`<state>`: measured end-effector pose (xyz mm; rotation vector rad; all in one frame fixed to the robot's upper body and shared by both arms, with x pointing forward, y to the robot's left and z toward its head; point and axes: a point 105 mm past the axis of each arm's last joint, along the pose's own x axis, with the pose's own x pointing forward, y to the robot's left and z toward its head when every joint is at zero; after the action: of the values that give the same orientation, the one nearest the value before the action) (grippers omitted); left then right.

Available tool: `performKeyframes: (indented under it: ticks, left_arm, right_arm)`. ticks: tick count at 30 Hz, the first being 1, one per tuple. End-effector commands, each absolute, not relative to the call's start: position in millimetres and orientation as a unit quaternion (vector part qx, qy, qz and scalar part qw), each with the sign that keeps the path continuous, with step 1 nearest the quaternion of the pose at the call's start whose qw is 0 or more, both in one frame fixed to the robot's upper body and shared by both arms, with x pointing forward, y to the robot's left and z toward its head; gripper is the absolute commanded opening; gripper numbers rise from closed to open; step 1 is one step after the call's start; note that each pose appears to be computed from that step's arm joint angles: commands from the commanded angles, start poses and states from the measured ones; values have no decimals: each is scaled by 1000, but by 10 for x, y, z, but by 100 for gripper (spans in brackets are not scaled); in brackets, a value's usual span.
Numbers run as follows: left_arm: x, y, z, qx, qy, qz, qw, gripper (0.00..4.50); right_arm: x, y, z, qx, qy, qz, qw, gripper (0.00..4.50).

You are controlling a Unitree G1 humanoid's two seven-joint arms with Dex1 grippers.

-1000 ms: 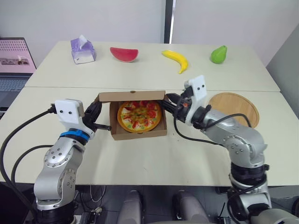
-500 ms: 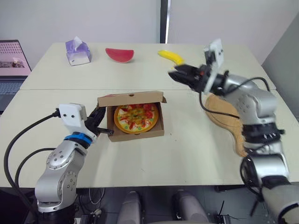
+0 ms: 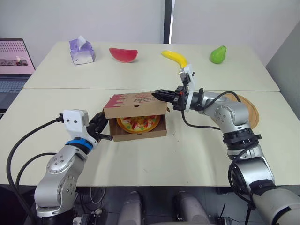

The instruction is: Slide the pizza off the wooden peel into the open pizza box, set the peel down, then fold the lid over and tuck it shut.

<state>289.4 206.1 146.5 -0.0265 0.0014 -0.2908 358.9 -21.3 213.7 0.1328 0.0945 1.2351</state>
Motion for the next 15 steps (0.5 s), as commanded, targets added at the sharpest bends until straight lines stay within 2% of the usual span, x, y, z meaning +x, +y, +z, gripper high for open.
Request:
performKeyframes:
  ticks: [1, 4, 10, 13, 15]
  left_arm:
    - [2756, 1982, 1551, 8, 5, -201, 980, 210]
    - [2670, 2073, 1578, 15, 25, -225, 974, 302]
    - [2603, 2491, 1891, 30, 38, -247, 968, 302]
    - [2594, 2602, 2105, 1, 33, -271, 962, 240]
    - [2618, 2591, 2214, -8, 32, -288, 957, 179]
  right_arm:
    - [3518, -175, 2224, 56, 23, 591, 804, 0]
    - [3511, -174, 2183, 52, 26, 591, 805, 0]
    - [3466, -157, 2085, 44, 32, 594, 802, 0]
    - [3456, -150, 2058, 42, 33, 594, 803, 0]
    - [3459, -148, 2047, 40, 32, 592, 804, 0]
